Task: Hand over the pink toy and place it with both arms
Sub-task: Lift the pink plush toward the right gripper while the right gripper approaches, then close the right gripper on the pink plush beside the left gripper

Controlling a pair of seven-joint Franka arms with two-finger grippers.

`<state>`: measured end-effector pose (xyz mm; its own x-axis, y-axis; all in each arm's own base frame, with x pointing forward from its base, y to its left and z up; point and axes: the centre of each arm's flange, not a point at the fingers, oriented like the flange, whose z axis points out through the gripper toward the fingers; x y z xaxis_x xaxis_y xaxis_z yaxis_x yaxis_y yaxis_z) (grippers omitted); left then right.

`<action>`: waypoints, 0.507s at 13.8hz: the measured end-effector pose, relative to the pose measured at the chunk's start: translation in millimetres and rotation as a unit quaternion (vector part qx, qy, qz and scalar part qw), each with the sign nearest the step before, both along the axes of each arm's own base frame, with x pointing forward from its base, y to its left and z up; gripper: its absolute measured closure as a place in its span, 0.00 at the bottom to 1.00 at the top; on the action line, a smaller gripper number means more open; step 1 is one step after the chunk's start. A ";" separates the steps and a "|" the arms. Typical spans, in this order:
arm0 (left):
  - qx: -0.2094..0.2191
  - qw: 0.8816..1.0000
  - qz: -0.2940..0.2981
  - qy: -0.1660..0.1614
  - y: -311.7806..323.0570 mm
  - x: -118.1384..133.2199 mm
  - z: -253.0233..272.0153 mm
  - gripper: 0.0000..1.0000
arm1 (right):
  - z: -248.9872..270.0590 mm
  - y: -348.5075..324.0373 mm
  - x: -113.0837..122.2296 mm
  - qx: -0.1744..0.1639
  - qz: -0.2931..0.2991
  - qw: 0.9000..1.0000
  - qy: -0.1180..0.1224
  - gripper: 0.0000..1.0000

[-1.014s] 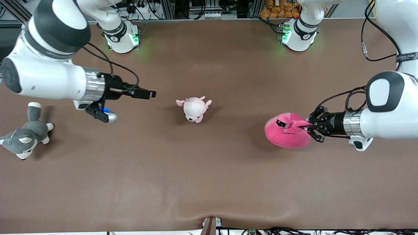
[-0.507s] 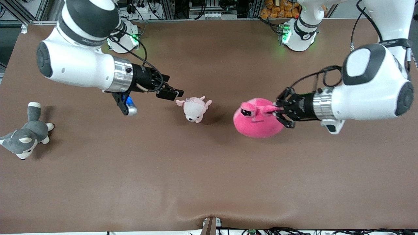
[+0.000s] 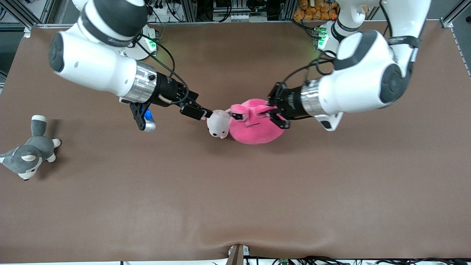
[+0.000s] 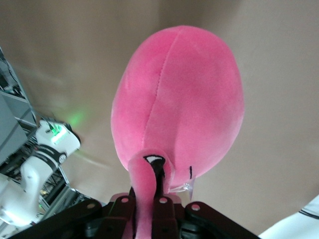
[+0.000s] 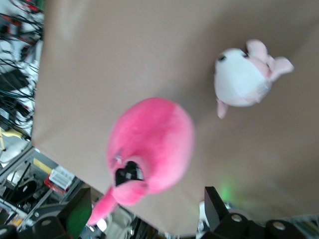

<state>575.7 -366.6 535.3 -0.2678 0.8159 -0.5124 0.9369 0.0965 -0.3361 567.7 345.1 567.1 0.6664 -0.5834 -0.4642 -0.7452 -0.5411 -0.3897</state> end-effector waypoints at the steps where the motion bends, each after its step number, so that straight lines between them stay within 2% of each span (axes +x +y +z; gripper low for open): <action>1: -0.003 1.000 0.010 -0.003 -15.2 -5.7 2.1 0.89 | -1.5 15.8 -6.8 -0.017 0.016 0.999 -0.025 0.00; 3: -0.008 1.000 0.020 -0.006 -33.4 -13.4 4.5 0.89 | -7.5 48.0 -22.8 -0.036 0.044 0.997 -0.049 0.00; 7: -0.010 1.000 0.027 -0.009 -37.5 -14.0 5.7 0.89 | -15.4 47.9 -20.4 -0.046 0.050 0.996 -0.052 0.00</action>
<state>561.7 -404.1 541.1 -0.3015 0.7898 -0.5341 0.9364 0.1400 -0.3217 547.3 392.9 551.7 0.7647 -0.5493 -0.3368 -0.6443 -0.6470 -0.4078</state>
